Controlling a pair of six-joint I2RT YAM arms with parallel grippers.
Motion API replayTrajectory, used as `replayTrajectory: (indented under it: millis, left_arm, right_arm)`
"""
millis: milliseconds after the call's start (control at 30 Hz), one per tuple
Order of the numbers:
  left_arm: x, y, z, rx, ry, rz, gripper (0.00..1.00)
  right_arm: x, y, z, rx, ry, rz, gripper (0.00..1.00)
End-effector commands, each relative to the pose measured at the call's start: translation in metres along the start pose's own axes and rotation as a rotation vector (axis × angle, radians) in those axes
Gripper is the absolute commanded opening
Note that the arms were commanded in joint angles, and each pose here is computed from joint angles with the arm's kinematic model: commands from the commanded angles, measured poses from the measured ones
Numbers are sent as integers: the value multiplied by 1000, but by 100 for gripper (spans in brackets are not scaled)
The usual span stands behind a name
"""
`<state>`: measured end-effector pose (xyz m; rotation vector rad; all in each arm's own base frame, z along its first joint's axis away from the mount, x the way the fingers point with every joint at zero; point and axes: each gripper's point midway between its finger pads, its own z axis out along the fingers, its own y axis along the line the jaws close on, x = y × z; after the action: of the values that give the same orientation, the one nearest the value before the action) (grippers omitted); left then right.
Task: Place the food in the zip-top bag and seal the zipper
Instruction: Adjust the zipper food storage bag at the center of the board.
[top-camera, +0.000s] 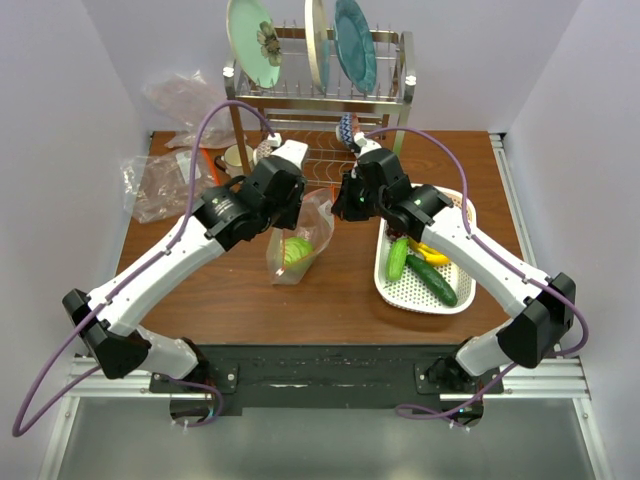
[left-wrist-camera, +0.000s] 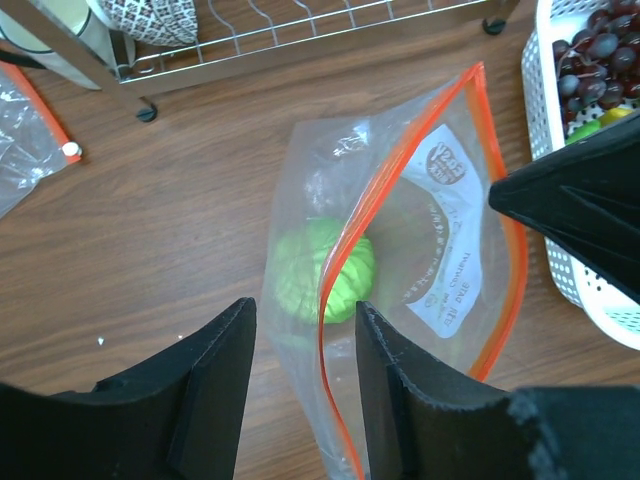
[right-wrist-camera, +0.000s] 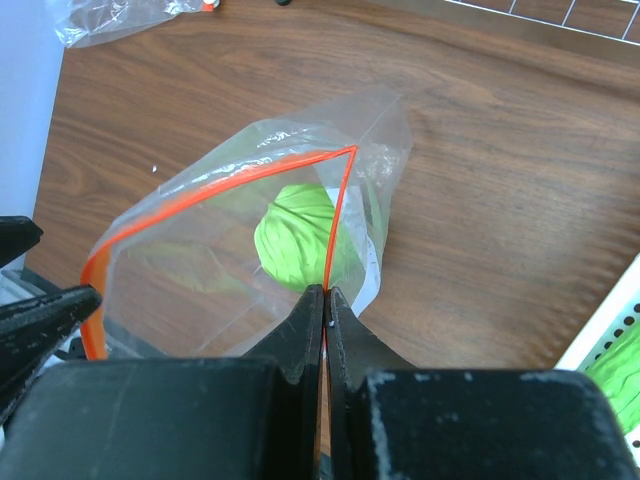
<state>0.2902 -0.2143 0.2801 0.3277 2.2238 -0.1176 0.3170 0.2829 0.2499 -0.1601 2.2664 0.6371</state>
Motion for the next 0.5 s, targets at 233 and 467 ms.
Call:
replayTrajectory:
  millis: [233, 467]
  left_arm:
    - [-7, -5, 3, 1, -30, 23, 40]
    - [4, -3, 9, -18, -12, 17, 16]
  right_arm:
    - [-17, 12, -9, -39, -49, 0, 0]
    - [-16, 11, -8, -35, -46, 2, 0]
